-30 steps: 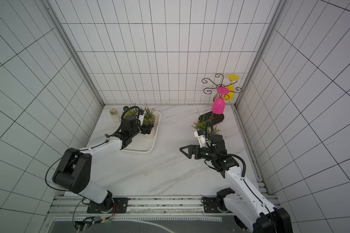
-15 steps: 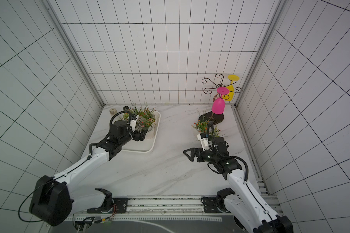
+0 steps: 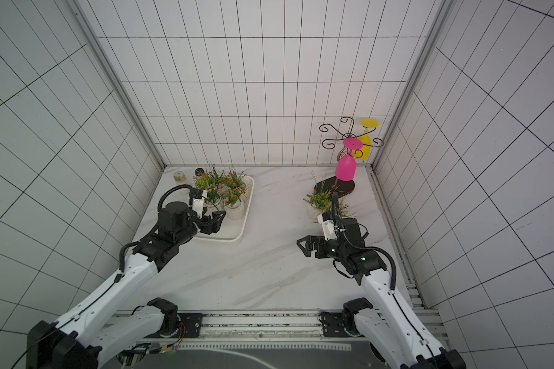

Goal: Put the potted gypsophila into the storage box
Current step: Place the baby's breath potted plant at the storage box, then adjust the storage box at the center of the board.

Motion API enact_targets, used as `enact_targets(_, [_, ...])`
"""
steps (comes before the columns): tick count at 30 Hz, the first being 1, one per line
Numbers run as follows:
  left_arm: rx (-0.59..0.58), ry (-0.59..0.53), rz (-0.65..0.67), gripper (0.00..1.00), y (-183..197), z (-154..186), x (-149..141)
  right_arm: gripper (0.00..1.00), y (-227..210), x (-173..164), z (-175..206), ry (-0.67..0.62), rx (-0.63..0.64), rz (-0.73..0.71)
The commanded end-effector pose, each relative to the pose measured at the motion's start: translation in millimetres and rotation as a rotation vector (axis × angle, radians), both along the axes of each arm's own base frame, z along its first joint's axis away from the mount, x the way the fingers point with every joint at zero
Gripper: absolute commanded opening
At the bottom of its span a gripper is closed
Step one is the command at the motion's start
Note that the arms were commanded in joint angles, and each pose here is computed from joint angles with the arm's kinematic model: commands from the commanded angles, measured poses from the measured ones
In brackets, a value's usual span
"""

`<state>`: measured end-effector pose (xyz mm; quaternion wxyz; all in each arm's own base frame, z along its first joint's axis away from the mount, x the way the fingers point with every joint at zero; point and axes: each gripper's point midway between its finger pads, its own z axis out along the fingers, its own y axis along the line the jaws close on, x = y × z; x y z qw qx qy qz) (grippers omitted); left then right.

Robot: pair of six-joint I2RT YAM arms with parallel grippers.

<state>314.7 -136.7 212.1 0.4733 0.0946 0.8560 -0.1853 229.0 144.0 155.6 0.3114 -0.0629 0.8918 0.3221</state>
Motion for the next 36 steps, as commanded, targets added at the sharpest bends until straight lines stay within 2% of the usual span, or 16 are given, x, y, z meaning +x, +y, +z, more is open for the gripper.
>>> enact_targets(1, [-0.079, 0.112, -0.056, 0.77, -14, -5, -11, 0.99, -4, 10, 37, -0.089, -0.016, -0.006])
enact_targets(7, [-0.133, 0.267, -0.088, 0.70, -32, -34, -12, 0.99, -4, 7, 35, -0.081, -0.011, -0.003])
enact_targets(10, [-0.145, 0.308, -0.120, 0.66, -43, -45, -11, 0.99, -5, 6, 36, -0.090, -0.011, -0.006])
enact_targets(18, [-0.144, 0.372, -0.185, 0.59, -75, -73, -10, 0.99, -6, 7, 34, -0.089, -0.019, -0.007])
enact_targets(23, [-0.129, 0.405, -0.190, 0.57, -82, -90, -9, 0.99, -7, 8, 33, -0.087, -0.027, -0.006])
enact_targets(29, [-0.144, 0.419, -0.219, 0.51, -93, -96, -11, 0.99, -8, 8, 28, -0.076, -0.033, -0.006])
enact_targets(36, [-0.190, 0.412, -0.284, 0.49, -127, -90, -21, 0.99, -8, 13, 30, -0.083, -0.028, -0.019])
